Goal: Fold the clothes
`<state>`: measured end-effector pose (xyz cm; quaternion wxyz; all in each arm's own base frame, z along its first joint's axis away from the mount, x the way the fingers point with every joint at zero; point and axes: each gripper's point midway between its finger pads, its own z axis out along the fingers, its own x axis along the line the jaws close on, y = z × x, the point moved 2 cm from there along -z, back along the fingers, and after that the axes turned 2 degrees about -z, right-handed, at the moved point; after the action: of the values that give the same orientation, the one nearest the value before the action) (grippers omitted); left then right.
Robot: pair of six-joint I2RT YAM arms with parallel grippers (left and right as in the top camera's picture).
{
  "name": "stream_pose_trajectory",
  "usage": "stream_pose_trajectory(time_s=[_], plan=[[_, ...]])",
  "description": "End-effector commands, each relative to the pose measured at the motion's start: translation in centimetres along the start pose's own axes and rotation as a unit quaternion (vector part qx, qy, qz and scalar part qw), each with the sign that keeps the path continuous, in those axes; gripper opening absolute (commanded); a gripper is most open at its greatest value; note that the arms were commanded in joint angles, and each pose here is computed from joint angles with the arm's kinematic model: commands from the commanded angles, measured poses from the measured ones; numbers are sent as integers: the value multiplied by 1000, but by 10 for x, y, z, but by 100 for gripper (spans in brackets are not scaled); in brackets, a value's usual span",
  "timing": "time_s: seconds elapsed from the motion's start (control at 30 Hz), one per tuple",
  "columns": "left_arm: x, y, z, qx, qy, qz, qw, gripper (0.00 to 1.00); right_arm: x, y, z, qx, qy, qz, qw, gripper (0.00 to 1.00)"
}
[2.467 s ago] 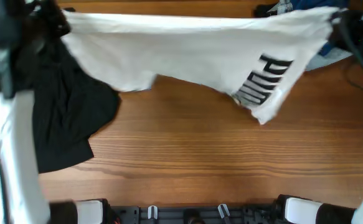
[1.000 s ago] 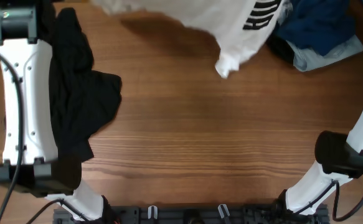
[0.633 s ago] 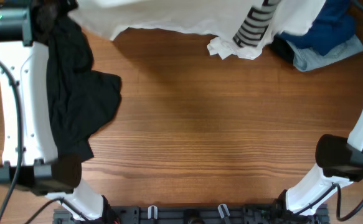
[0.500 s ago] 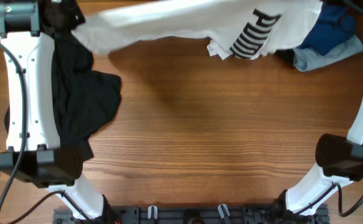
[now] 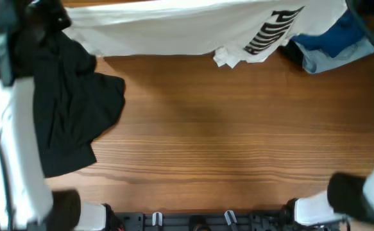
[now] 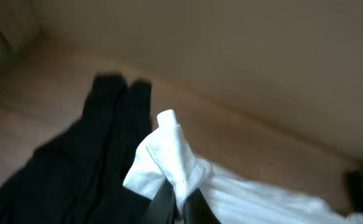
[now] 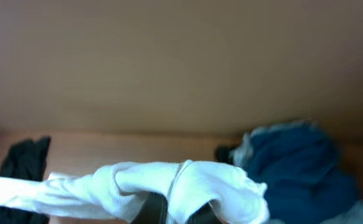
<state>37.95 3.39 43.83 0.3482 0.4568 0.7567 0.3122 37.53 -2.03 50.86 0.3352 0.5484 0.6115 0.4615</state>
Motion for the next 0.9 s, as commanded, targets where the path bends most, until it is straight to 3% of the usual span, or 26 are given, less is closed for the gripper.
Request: stream_pose_trajectory(time_s=[0.0,0.2,0.37,0.5,0.67,0.77,0.87], plan=[[5,24,-96,-107,-38,-10,993,4,22,35,-103,-106,-60,-41,992,4],[15,28,-179,-192,-70,-21,979,4,44,37,-181,-168,-99,-57,979,4],[12,34,-179,-204,-75,-22,976,4,39,38,-172,-162,-102,-55,980,4],[5,39,-132,-166,-60,-17,984,4,21,37,-120,-119,-89,-44,988,4],[-10,49,-33,-117,-39,-12,992,4,-13,39,-5,-78,-43,-21,996,4],[-19,61,29,-119,-37,-14,992,4,-35,41,61,-84,-33,14,996,4],[-32,75,86,-143,-53,-25,988,4,-31,52,119,-124,37,65,989,4]])
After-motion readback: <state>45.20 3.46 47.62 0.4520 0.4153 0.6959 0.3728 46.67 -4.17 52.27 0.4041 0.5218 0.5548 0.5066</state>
